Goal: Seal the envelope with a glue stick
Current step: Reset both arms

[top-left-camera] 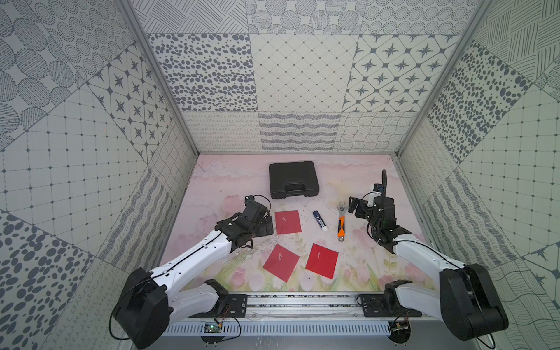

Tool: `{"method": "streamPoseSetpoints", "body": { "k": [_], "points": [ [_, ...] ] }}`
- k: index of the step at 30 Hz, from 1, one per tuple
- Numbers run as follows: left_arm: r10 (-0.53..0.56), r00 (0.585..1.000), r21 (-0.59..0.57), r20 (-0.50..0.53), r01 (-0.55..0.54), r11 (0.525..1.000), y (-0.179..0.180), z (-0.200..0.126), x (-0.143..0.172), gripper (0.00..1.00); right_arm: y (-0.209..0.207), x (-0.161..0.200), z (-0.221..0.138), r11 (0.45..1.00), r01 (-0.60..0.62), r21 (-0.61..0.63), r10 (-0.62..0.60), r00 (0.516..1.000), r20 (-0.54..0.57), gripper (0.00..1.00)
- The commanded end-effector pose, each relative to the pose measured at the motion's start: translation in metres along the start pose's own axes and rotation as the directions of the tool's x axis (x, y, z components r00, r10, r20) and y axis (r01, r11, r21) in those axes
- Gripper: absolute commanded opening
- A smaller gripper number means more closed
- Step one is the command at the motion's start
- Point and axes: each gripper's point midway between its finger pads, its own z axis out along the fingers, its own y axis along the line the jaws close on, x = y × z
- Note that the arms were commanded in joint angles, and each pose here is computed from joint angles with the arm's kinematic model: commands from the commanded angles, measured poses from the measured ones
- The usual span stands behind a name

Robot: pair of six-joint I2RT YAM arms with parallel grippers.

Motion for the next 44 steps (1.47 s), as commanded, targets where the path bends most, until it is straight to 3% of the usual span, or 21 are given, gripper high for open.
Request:
{"method": "streamPoseSetpoints", "body": {
  "k": [1, 5, 7, 11, 14, 19, 20, 21, 22, 24, 25, 30, 32, 44],
  "points": [
    [0.167, 0.959, -0.331, 0.229, -0.085, 0.94, 0.07, 0.006, -0.056, 1.0, -0.008, -0.027, -0.009, 0.996, 0.066, 0.063, -0.07, 0.996, 0.056, 0.99],
    [0.253, 0.918, -0.393, 0.304, -0.121, 0.912, 0.09, 0.021, -0.073, 1.0, -0.033, -0.031, -0.007, 0.953, 0.255, 0.161, -0.272, 0.957, 0.097, 0.99],
    [0.224, 0.905, -0.386, 0.362, -0.073, 0.92, 0.104, 0.03, -0.078, 1.0, -0.046, -0.022, -0.002, 0.927, 0.309, 0.213, -0.337, 0.936, 0.106, 1.0],
    [0.171, 0.848, -0.289, 0.502, -0.022, 0.957, 0.114, 0.043, -0.087, 1.0, -0.046, -0.022, 0.002, 0.95, 0.278, 0.145, -0.303, 0.931, 0.203, 1.0],
    [0.135, 0.784, -0.149, 0.606, -0.055, 0.987, 0.101, 0.045, -0.098, 1.0, -0.045, -0.031, 0.005, 0.977, 0.205, 0.062, -0.214, 0.933, 0.291, 1.0],
    [0.176, 0.787, -0.162, 0.592, -0.097, 0.982, 0.103, 0.083, -0.098, 1.0, -0.048, -0.015, 0.03, 0.985, 0.174, -0.013, -0.164, 0.95, 0.265, 1.0],
    [0.14, 0.835, -0.12, 0.532, -0.089, 0.989, 0.101, 0.088, -0.095, 1.0, -0.049, -0.013, 0.034, 0.985, 0.172, -0.015, -0.162, 0.95, 0.268, 1.0],
    [0.124, 0.853, -0.082, 0.506, -0.096, 0.992, 0.1, 0.093, -0.097, 1.0, -0.048, -0.014, 0.036, 0.985, 0.174, -0.022, -0.161, 0.947, 0.277, 1.0],
    [0.126, 0.837, -0.079, 0.533, -0.099, 0.992, 0.103, 0.093, -0.101, 1.0, -0.046, -0.013, 0.039, 0.982, 0.184, -0.031, -0.171, 0.952, 0.253, 0.99],
    [0.098, 0.863, -0.076, 0.496, -0.069, 0.995, 0.106, 0.094, -0.097, 1.0, -0.044, -0.012, 0.046, 0.978, 0.207, -0.008, -0.201, 0.959, 0.198, 0.99],
    [0.116, 0.843, -0.089, 0.525, -0.081, 0.993, 0.106, 0.093, -0.1, 1.0, -0.043, -0.012, 0.048, 0.976, 0.219, 0.019, -0.218, 0.956, 0.198, 0.99],
    [0.114, 0.858, -0.062, 0.501, -0.096, 0.993, 0.102, 0.094, -0.096, 1.0, -0.04, -0.01, 0.049, 0.969, 0.242, 0.055, -0.248, 0.951, 0.186, 0.99],
    [0.13, 0.842, -0.073, 0.524, -0.107, 0.992, 0.101, 0.093, -0.098, 1.0, -0.039, -0.011, 0.049, 0.969, 0.243, 0.053, -0.248, 0.95, 0.187, 0.99],
    [0.127, 0.847, -0.051, 0.516, -0.117, 0.992, 0.099, 0.093, -0.098, 1.0, -0.039, -0.011, 0.049, 0.969, 0.243, 0.052, -0.249, 0.951, 0.185, 0.99]
  ]
}}
